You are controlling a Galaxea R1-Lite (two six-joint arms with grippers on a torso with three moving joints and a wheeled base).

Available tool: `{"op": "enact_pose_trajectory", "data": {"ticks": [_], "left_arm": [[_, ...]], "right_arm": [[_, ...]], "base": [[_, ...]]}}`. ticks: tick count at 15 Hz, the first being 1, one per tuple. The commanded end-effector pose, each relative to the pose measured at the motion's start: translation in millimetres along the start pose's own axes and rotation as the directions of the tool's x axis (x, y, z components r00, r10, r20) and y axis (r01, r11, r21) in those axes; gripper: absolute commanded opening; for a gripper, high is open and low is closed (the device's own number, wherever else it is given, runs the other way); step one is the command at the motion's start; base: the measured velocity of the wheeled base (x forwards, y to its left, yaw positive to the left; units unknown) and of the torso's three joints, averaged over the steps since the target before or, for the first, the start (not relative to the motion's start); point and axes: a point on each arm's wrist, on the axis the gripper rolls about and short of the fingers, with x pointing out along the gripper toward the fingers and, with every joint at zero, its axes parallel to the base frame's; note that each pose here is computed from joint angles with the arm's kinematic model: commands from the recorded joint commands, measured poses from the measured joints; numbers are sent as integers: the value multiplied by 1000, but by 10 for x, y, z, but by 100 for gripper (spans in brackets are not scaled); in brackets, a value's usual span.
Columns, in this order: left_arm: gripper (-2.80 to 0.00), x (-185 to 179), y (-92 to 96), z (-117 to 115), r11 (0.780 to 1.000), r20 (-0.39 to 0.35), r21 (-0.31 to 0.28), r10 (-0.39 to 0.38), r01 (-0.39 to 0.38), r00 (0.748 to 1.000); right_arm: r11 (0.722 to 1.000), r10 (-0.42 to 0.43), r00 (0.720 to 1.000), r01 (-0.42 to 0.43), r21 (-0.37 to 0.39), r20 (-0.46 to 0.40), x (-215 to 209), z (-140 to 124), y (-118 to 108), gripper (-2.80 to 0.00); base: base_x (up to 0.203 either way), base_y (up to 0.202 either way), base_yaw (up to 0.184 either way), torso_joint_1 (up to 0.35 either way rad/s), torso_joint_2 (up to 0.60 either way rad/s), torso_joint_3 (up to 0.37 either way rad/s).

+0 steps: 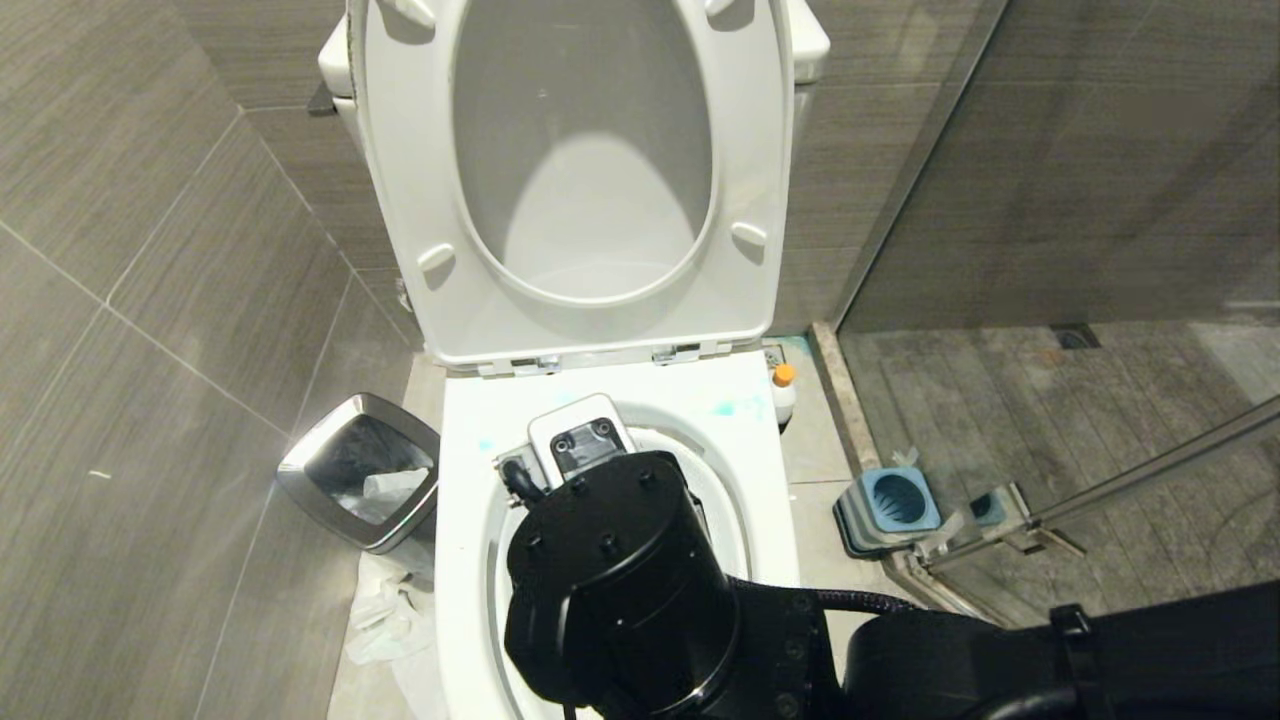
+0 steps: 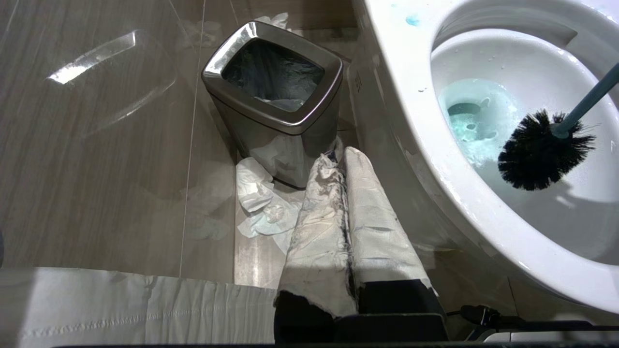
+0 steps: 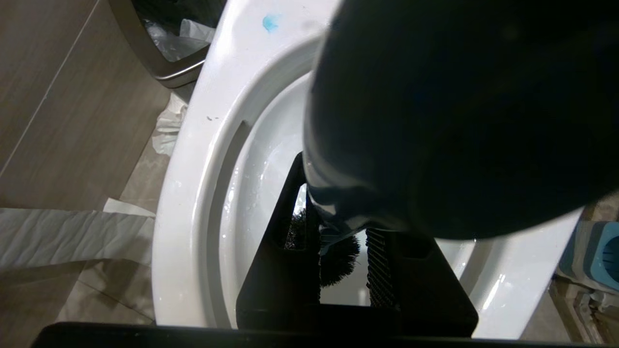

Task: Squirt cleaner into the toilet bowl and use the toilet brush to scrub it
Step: Scrub the toilet bowl

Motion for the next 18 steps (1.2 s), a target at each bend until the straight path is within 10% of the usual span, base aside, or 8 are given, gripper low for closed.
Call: {"op": "enact_pose_trajectory", "data": {"ticks": [1,18], "left_arm": [[-280,0,0,1,1000,1,0,0,0,1000],[-280,0,1,1,1000,1,0,0,0,1000]], "right_arm": [[1000,-25,1000,25,-1,-3,188,-37,52,-280],[972,-235,972,235,4,24,1812,-246,-239,-280]], "base": [[0,0,0,0,0,0],[0,0,0,0,0,0]]}}
